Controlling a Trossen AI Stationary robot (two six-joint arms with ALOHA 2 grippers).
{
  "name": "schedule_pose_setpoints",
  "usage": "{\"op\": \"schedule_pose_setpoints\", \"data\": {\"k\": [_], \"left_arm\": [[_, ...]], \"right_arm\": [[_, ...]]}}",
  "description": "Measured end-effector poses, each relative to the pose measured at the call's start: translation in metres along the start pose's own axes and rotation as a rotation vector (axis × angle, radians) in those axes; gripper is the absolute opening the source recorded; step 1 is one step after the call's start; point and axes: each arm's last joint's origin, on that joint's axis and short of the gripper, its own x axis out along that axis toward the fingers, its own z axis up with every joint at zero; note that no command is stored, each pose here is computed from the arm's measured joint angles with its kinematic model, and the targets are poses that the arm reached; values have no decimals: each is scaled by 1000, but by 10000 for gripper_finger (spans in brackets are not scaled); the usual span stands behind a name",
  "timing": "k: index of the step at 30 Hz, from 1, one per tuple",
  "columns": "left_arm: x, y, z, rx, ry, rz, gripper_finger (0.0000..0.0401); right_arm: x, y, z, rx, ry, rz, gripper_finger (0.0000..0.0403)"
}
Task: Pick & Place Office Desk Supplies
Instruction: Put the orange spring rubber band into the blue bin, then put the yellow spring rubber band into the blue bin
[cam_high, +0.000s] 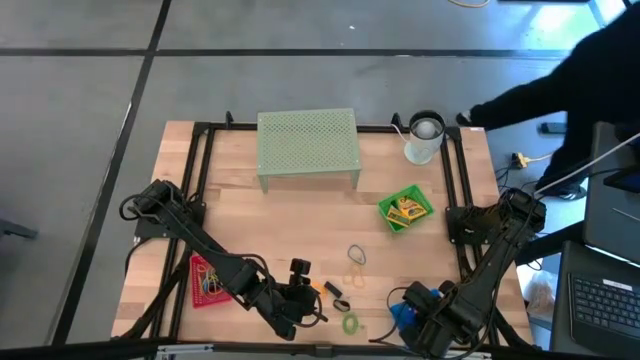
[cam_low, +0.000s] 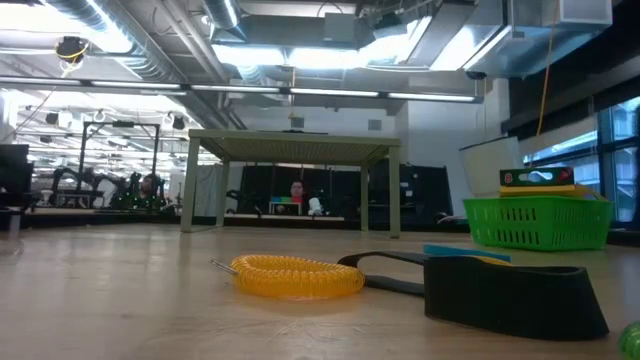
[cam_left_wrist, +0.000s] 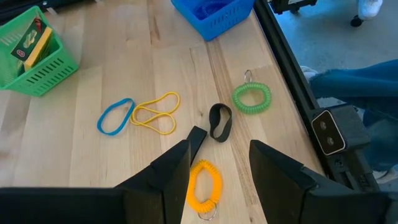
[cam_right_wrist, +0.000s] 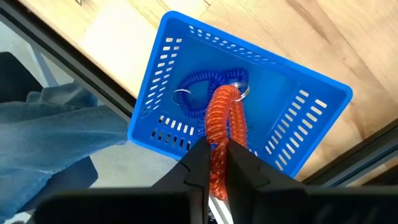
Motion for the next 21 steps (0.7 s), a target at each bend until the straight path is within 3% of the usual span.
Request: {"op": "schedule_pose_setpoints", "data": {"k": [15,21], "left_arm": [[0,0,0,0,1,0,159],[10,-4,-7,-5,51,-21,163]], "right_arm": [[0,0,1,-20,-19,4,126],[0,0,2,-22,-67,13,144]]}}
